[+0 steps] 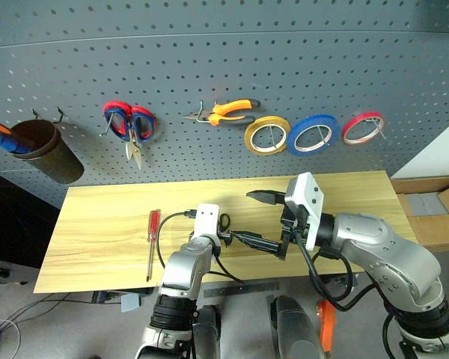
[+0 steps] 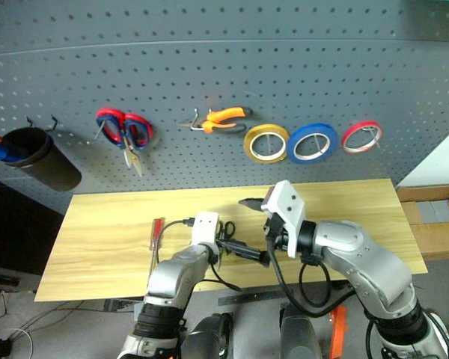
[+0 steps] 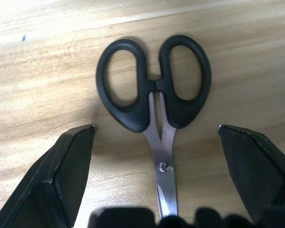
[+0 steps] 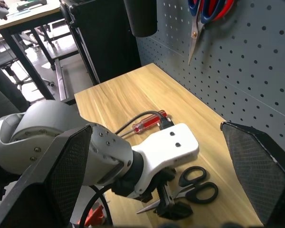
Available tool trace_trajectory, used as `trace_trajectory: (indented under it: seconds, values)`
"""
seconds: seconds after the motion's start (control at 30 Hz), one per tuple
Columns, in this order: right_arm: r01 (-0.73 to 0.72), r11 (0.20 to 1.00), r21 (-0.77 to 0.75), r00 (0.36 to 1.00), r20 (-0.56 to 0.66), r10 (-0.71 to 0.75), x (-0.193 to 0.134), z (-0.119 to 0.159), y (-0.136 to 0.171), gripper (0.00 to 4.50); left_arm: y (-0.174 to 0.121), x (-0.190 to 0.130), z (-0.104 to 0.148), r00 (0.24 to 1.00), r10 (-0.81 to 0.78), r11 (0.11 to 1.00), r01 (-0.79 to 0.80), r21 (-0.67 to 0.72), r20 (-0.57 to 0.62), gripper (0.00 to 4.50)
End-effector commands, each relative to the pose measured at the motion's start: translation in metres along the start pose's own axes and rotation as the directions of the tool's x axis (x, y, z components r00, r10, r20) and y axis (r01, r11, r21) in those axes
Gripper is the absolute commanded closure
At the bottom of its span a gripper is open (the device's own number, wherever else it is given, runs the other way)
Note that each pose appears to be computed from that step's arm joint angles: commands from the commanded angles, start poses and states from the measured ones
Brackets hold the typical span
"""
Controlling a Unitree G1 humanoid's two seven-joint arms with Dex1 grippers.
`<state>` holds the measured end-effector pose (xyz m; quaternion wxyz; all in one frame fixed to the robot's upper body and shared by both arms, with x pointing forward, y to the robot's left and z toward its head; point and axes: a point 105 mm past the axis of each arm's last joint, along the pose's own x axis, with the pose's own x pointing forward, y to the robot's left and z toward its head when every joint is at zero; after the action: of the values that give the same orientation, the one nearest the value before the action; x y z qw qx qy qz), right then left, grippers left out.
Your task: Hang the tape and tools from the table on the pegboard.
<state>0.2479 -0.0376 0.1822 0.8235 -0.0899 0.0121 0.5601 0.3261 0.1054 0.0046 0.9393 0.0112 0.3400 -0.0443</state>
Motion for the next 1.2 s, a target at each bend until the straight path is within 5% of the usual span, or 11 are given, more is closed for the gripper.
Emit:
trace_trajectory:
  seconds: [0.03, 0.1, 0.23, 0.57, 0.93, 1.2]
  values:
    - [-0.037, 0.997, -0.074, 0.998, 0.043, 0.040, 0.000, 0.015, 0.010, 0.00, 0.014, 0.004, -0.019, 0.997, 0.018, 0.999, -0.020, -0.031, -0.074, 0.06]
    - [-0.041, 0.995, -0.092, 0.998, 0.043, 0.045, 0.000, 0.017, 0.010, 0.00, 0.017, 0.005, -0.019, 0.997, 0.019, 0.999, -0.021, -0.029, -0.075, 0.06]
    - [-0.042, 0.991, -0.124, 0.998, 0.050, 0.048, 0.001, 0.021, 0.010, 0.00, 0.020, 0.005, -0.023, 0.997, 0.012, 0.999, -0.015, -0.036, -0.082, 0.93]
    - [-0.043, 0.990, -0.131, 0.998, 0.043, 0.049, 0.003, 0.020, 0.010, 0.00, 0.030, 0.004, -0.026, 0.998, -0.001, 1.000, 0.000, -0.015, -0.066, 4.27]
    - [0.072, 0.984, -0.160, 0.983, -0.155, -0.097, -0.007, -0.007, -0.019, 0.00, 0.048, -0.006, 0.003, 0.990, -0.025, 0.994, 0.011, 0.106, 0.135, 4.29]
    - [-0.057, 0.989, -0.138, 0.962, -0.273, 0.017, -0.017, -0.020, -0.004, 0.00, 0.064, -0.017, 0.023, 0.972, -0.006, 0.987, -0.031, 0.155, 0.236, 4.29]
